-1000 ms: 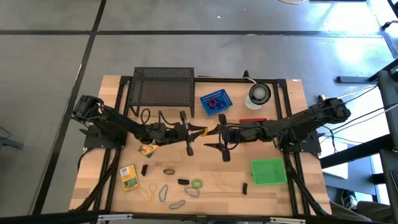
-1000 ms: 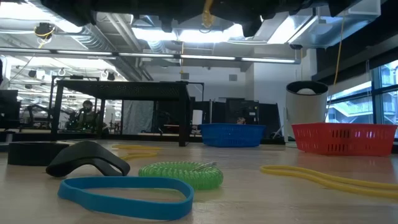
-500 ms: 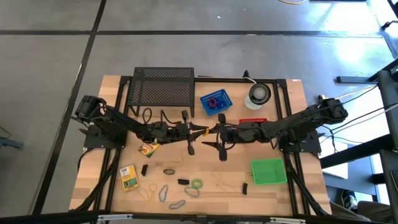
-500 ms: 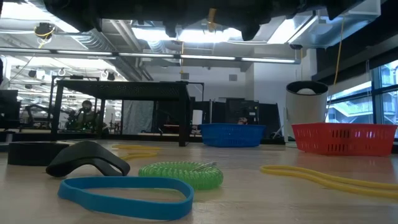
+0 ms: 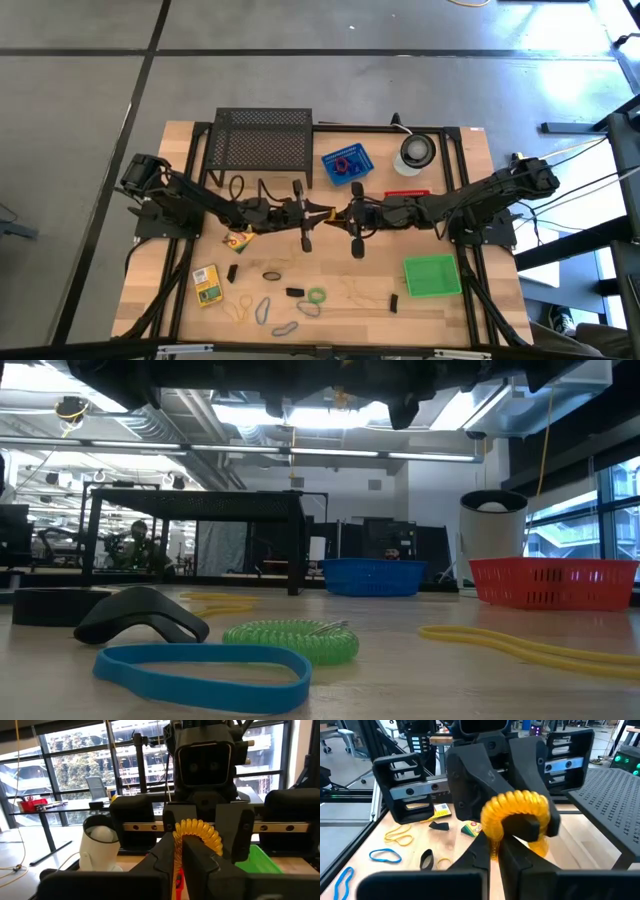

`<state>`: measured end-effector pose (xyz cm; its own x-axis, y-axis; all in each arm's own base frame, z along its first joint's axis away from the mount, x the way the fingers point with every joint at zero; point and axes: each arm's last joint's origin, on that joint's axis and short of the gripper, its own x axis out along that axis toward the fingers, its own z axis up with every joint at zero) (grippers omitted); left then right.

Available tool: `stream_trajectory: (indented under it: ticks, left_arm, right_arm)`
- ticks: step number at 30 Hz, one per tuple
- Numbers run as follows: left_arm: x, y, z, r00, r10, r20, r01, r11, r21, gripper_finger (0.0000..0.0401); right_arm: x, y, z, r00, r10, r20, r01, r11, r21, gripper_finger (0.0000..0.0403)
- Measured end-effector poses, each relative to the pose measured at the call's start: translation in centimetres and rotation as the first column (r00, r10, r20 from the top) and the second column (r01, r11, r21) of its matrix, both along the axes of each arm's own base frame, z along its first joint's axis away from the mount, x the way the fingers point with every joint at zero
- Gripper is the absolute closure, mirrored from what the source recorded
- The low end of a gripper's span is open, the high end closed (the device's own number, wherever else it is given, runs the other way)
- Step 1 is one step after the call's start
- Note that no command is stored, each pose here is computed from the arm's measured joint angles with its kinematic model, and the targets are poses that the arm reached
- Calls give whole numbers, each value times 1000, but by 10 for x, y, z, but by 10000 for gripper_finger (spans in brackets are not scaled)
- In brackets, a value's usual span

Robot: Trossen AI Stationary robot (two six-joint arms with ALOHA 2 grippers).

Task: Pick & Place Office Desk Supplies
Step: Put the yellow wrist coil into the blue bin

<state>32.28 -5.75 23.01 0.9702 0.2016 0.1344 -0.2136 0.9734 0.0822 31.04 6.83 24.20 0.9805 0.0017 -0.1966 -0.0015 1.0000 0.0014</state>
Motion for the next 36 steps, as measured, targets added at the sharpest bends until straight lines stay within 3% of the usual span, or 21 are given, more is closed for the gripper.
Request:
stream_trajectory:
  ticks: [8, 16, 24, 31, 36]
  left_arm:
    - [-1, -4, -3, 999, 22, -28, -23, 999, -32, 316]
    - [-5, -1, -16, 962, 183, -203, -186, 982, 3, 238]
    - [-16, 1, -21, 892, 323, -316, -334, 943, 21, 231]
    - [-20, -4, -24, 881, 317, -352, -338, 941, 2, 232]
    - [-21, -7, -23, 882, 314, -350, -334, 943, 4, 232]
  right_arm:
    - [-2, -5, -5, 993, -105, -60, 106, 994, 12, 377]
    - [-10, -26, -8, 956, -236, -172, 241, 970, 10, 388]
    - [-17, -66, -16, 852, -450, -269, 457, 888, -39, 384]
    - [-19, -110, -27, 726, -608, -321, 638, 770, -14, 384]
    - [-14, -137, -53, 630, -672, -390, 732, 681, 7, 384]
